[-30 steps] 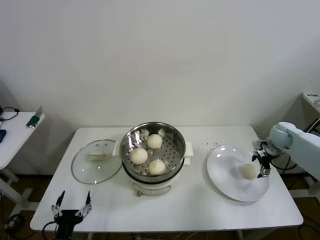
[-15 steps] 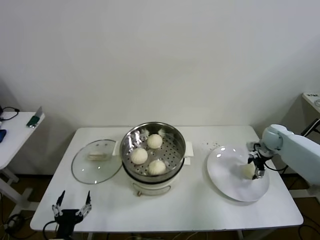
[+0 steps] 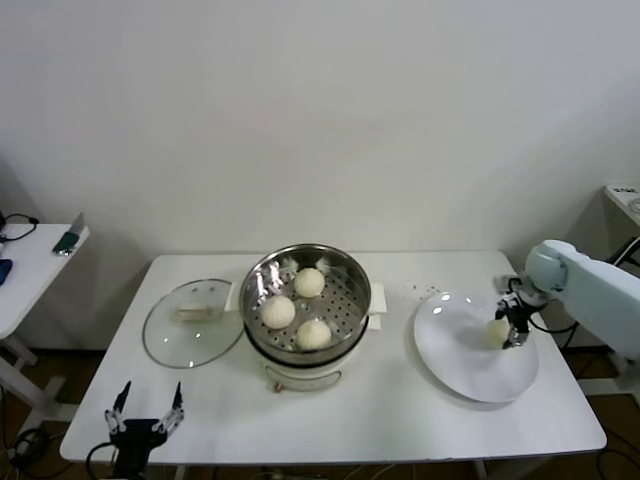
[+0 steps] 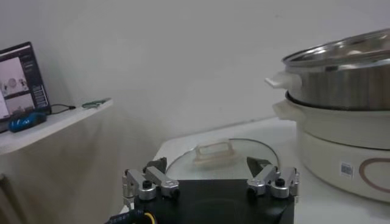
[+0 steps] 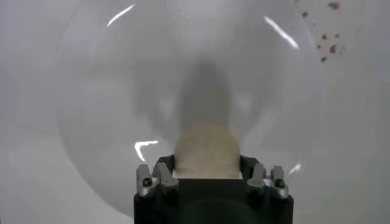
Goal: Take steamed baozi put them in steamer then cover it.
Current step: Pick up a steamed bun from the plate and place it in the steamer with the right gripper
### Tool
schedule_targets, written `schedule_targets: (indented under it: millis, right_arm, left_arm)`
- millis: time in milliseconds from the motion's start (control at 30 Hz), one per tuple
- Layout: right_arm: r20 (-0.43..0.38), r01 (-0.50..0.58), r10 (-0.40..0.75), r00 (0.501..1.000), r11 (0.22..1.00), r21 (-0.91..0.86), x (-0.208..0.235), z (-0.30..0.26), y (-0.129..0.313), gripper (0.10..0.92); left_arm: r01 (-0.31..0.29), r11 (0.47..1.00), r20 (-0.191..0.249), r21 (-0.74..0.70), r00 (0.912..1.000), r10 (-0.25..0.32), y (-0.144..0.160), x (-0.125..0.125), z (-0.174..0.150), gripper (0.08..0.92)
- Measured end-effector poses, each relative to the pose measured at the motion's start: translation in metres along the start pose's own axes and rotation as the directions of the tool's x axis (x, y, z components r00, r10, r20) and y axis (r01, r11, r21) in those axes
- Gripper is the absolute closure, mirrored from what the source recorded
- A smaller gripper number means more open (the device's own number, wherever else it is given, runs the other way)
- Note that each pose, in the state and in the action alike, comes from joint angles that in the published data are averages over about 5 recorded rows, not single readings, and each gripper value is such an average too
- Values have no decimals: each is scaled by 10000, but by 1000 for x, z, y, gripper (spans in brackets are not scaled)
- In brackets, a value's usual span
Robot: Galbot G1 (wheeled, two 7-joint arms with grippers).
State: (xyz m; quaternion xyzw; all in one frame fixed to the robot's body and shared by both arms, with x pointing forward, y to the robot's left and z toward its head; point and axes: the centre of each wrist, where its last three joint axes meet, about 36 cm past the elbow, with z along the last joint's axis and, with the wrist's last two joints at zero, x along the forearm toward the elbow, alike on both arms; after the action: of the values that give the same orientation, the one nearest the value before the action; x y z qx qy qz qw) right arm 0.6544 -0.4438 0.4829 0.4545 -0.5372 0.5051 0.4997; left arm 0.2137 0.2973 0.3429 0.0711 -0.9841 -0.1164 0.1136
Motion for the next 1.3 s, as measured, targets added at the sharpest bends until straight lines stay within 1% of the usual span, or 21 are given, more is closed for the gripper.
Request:
schedule_targets:
  millis: [133,300,533,700,833,933,1133,1300]
  right_arm:
    - [267,-376,373,9989,9993,86,32,-17,-16,335]
    - [877,-953,933,9918,9953,192,88,-53,-40,335]
    - [1857,-1509,1397,9726,9874,472,168,-123,-58,332]
    - [2416,-1626,1419,9600,9844,678,206,-176,-59,330]
    - [2744,-1580,1288,9530,9836,871,221,-219,-55,329]
    - [2853,-1484,1141,9516,9837,1015,224,-248,-49,327]
    - [2838,-1278,855,9551,9827,1341,218,-298,-39,327]
    - [2646,-1011,537,9629,9804,1692,201,-330,-29,327]
  left_arm:
    - [-75,10000,100,59,9999,74,-2,0,-2,177]
    - [-222,9997,253,139,9994,219,-5,-1,-7,177]
    - [-446,9986,418,277,9982,434,-13,0,-13,177]
    - [-543,9979,564,360,9970,522,-14,-1,-18,177]
    - [-666,9966,644,481,9959,634,-17,0,-22,177]
    - [-713,9960,712,536,9952,674,-19,0,-24,177]
    - [-724,9960,810,522,9944,681,-19,-3,-26,177]
    - [-717,9965,823,422,9943,681,-17,-5,-25,177]
